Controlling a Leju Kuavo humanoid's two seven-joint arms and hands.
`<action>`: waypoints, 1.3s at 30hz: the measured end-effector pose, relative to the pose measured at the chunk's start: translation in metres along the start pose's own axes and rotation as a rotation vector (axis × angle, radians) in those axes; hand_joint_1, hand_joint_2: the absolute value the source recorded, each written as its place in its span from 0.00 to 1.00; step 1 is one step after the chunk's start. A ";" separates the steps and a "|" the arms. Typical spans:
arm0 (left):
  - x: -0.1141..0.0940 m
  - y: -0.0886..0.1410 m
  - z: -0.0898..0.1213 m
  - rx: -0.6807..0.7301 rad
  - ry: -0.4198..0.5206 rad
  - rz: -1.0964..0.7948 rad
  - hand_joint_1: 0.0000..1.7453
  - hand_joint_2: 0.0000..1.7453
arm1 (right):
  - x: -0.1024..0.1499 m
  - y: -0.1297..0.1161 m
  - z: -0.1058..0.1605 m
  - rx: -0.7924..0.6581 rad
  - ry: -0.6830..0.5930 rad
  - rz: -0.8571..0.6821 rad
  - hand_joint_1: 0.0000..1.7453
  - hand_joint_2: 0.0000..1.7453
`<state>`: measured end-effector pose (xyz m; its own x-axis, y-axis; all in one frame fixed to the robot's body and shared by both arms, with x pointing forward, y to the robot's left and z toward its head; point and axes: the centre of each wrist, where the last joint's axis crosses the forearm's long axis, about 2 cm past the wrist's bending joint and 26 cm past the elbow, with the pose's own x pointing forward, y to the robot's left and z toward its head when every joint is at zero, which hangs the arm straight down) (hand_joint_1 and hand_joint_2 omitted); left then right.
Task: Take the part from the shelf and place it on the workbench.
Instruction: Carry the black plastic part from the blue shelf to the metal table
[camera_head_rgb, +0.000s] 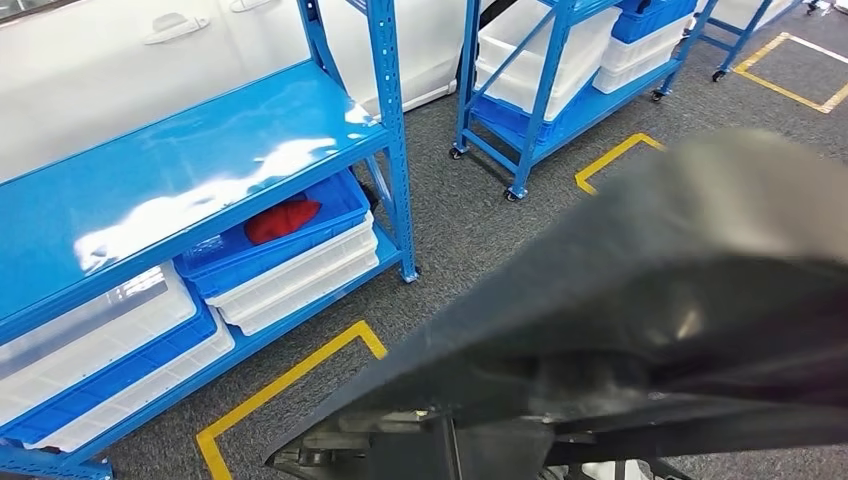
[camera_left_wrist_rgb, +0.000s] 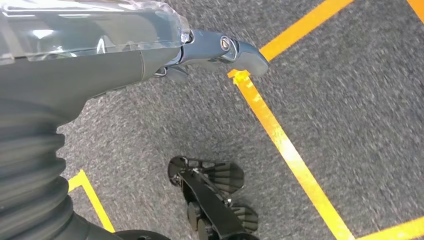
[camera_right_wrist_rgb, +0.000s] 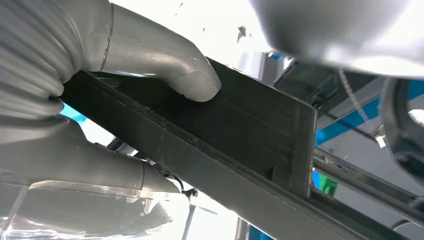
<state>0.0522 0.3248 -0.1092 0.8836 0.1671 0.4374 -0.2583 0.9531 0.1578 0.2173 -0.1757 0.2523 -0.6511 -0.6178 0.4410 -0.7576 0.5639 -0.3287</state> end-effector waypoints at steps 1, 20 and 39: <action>0.000 0.000 0.000 0.001 0.001 0.003 0.00 1.00 | -0.002 -0.001 0.001 -0.002 0.005 -0.001 1.00 1.00; 0.001 0.013 -0.002 0.002 0.046 0.013 0.00 1.00 | -0.010 -0.024 0.011 -0.077 0.060 0.095 1.00 1.00; -0.001 0.012 -0.001 0.013 0.093 -0.005 0.00 1.00 | -0.017 -0.018 0.018 -0.126 0.100 0.124 1.00 1.00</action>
<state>0.0491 0.3367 -0.1088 0.9172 0.1856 0.3525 -0.2582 0.9508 0.1713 0.2410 -0.1848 0.2358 -0.7268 -0.4853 0.4861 -0.6560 0.7003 -0.2816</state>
